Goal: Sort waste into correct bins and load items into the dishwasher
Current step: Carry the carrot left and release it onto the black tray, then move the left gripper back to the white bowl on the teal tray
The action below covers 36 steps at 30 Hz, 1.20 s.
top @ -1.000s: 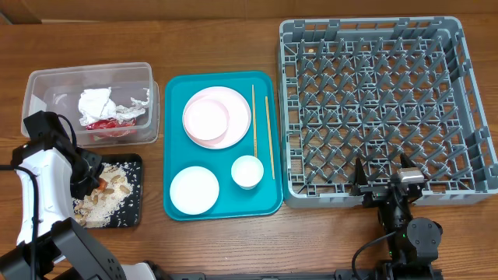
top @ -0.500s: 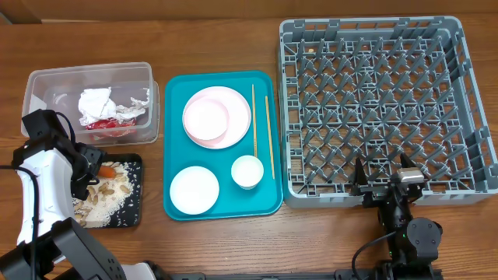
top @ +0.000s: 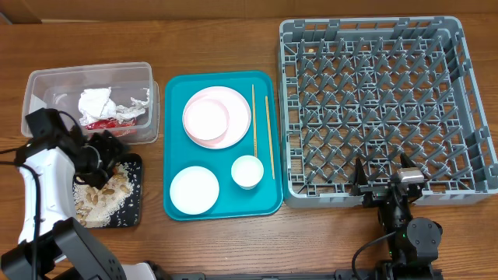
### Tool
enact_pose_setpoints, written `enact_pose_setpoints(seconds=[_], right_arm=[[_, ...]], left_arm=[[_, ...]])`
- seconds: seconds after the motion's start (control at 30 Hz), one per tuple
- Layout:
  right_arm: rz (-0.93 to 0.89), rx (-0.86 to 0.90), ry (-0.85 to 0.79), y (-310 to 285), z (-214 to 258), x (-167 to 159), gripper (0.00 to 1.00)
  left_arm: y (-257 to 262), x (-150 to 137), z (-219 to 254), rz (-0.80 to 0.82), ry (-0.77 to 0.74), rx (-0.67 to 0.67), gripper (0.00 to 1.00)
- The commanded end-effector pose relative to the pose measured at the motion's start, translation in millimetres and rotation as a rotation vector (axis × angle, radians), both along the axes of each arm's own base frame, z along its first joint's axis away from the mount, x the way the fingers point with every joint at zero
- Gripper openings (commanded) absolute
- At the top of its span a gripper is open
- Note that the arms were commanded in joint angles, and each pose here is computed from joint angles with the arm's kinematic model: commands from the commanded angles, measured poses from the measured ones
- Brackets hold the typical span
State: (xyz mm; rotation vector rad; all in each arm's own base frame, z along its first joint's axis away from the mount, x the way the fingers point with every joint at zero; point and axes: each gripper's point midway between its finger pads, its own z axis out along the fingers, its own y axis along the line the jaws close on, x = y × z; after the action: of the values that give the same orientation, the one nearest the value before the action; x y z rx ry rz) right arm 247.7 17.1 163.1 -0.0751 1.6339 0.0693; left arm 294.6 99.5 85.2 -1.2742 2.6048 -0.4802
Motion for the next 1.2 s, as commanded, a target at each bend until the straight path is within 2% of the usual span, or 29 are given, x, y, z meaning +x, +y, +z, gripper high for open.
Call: enact_pose_setpoints(seconds=[0.0, 0.23, 0.4, 0.63, 0.87, 1.07, 1.17], right_arm=[[-0.001, -0.011, -0.003, -0.3, -2.3, 0.4, 1.0], [-0.001, -0.011, -0.003, -0.3, -2.3, 0.4, 1.0], [-0.001, -0.011, -0.003, -0.3, -2.3, 0.4, 1.0], [-0.001, -0.011, -0.003, -0.3, -2.3, 0.4, 1.0], [-0.001, -0.011, -0.003, -0.3, -2.1, 0.3, 1.0], [-0.001, -0.011, -0.003, -0.3, -2.3, 0.4, 1.0], [-0.001, -0.011, -0.003, -0.3, -2.3, 0.4, 1.0]], left_arm=[[-36.6, 6.7, 11.1, -0.229, -0.069, -0.023, 0.76], [-89.3, 2.6, 6.3, -0.444, -0.018, 0.005, 0.73], [-113.0, -6.5, -0.7, -0.572, 0.053, 0.102, 0.75], [-149.8, -24.1, -4.4, -0.723, 0.107, 0.127, 0.79], [-143.7, -50.9, -11.6, -0.786, 0.243, 0.236, 0.86], [-142.5, -45.7, -11.9, -0.757, 0.23, 0.247, 0.85], [-141.4, -52.9, -14.4, -0.743, 0.26, 0.239, 0.85]])
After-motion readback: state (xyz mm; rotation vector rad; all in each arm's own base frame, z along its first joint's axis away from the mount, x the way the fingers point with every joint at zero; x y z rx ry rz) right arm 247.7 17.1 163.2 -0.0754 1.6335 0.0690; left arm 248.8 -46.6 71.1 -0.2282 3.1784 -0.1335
